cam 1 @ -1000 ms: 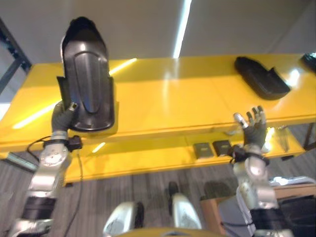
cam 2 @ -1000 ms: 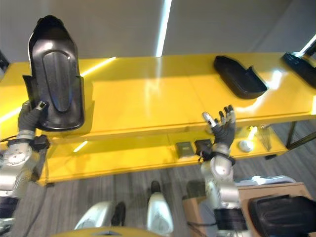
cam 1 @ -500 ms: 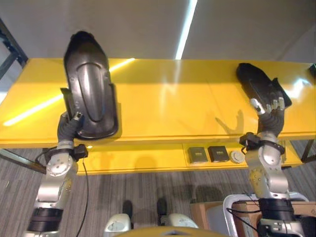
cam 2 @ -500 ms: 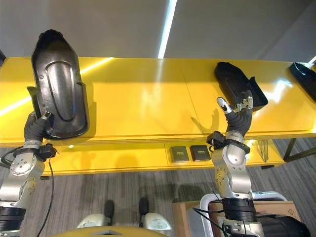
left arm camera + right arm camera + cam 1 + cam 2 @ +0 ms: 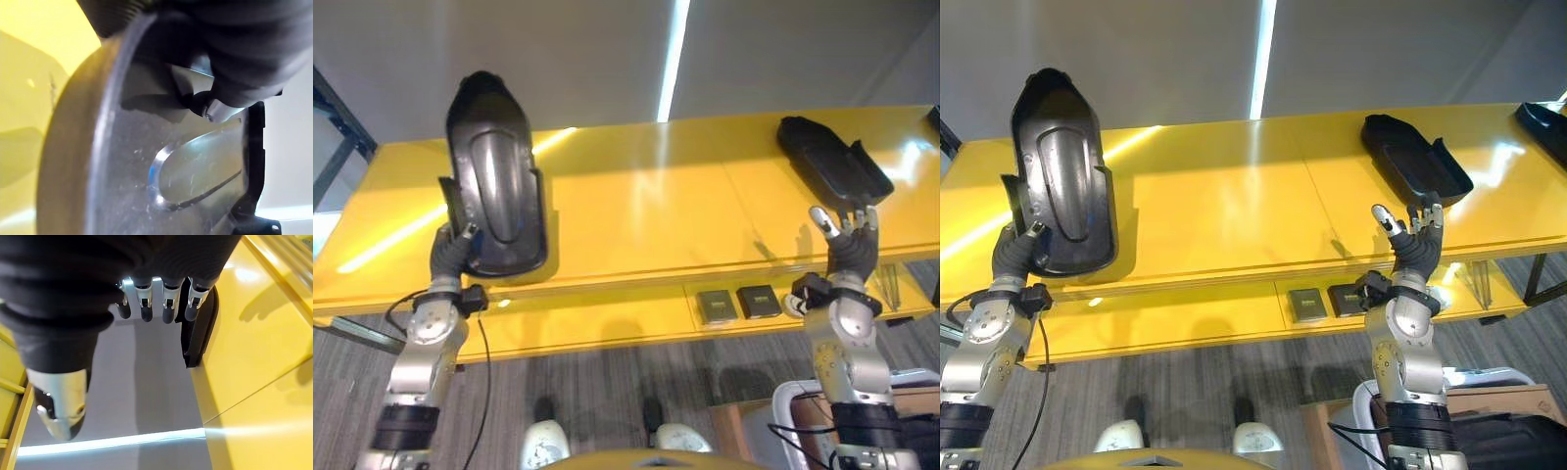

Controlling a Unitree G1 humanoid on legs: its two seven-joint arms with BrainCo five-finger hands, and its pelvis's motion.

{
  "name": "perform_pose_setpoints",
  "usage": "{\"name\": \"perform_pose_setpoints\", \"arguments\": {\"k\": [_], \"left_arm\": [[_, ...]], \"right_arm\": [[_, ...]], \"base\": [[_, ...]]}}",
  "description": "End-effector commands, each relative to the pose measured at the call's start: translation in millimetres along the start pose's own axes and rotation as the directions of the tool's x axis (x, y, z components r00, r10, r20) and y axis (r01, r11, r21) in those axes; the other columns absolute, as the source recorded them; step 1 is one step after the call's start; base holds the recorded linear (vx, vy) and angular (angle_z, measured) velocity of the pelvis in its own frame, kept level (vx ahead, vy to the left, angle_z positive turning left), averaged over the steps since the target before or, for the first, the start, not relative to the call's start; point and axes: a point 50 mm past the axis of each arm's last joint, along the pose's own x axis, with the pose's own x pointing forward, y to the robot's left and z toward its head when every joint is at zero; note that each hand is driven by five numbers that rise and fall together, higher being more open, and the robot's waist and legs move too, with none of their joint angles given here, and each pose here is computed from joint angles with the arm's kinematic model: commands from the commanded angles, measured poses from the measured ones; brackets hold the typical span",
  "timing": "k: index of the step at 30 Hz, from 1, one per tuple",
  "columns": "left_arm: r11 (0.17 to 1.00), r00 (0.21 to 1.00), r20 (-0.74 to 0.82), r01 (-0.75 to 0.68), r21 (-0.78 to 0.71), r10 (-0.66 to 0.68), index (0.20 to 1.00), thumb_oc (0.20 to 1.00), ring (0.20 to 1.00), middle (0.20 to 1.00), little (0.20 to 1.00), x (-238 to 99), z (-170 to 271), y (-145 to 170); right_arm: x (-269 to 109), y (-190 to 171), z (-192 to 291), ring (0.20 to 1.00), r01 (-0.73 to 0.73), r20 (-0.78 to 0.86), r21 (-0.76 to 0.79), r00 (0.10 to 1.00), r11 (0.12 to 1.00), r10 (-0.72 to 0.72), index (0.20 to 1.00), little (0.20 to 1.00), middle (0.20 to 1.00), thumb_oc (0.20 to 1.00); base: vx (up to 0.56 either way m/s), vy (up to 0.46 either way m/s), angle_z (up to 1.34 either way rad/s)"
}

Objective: Move parts from the plastic box to the shelf.

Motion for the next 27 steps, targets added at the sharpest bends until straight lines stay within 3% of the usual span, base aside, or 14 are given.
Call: {"name": "perform_pose_setpoints", "arguments": {"k": [1,6,13,21,27], "left_arm": [[0.996,0.984,0.177,-0.018,0.083,0.003,0.2,0.2,0.2,0.2,0.2,20,43,13],[0.993,0.986,0.167,-0.016,0.118,-0.004,0.2,0.2,0.2,0.2,0.2,17,49,19],[0.991,0.991,0.083,-0.113,0.072,0.107,0.2,0.2,0.2,0.2,0.2,14,33,34],[0.953,0.966,-0.117,-0.2,0.226,0.23,0.2,0.2,0.2,0.2,0.2,48,-6,44],[0.952,0.951,-0.136,-0.252,0.175,0.277,0.2,0.2,0.2,0.2,0.2,82,9,33]], "right_arm": [[10,6,21,1.0,-0.043,0.096,0.045,0.995,0.998,0.039,1.0,1.0,1.0,1.0],[-12,11,3,1.0,-0.082,0.045,0.062,0.996,0.995,0.079,1.0,1.0,1.0,1.0],[-9,23,-3,1.0,-0.172,0.002,0.033,0.985,0.984,0.172,1.0,1.0,1.0,1.0],[2,25,-7,1.0,-0.181,-0.058,-0.01,0.982,0.983,0.18,1.0,1.0,1.0,1.0],[17,45,1,1.0,-0.238,-0.034,-0.009,0.971,0.971,0.238,1.0,1.0,1.0,1.0]], "base": [[0.05,0.392,-0.24],[0.07,0.435,-0.28],[0.06,-0.023,-0.21],[0.09,-0.09,0.06],[-0.12,0.068,-0.04]]}}
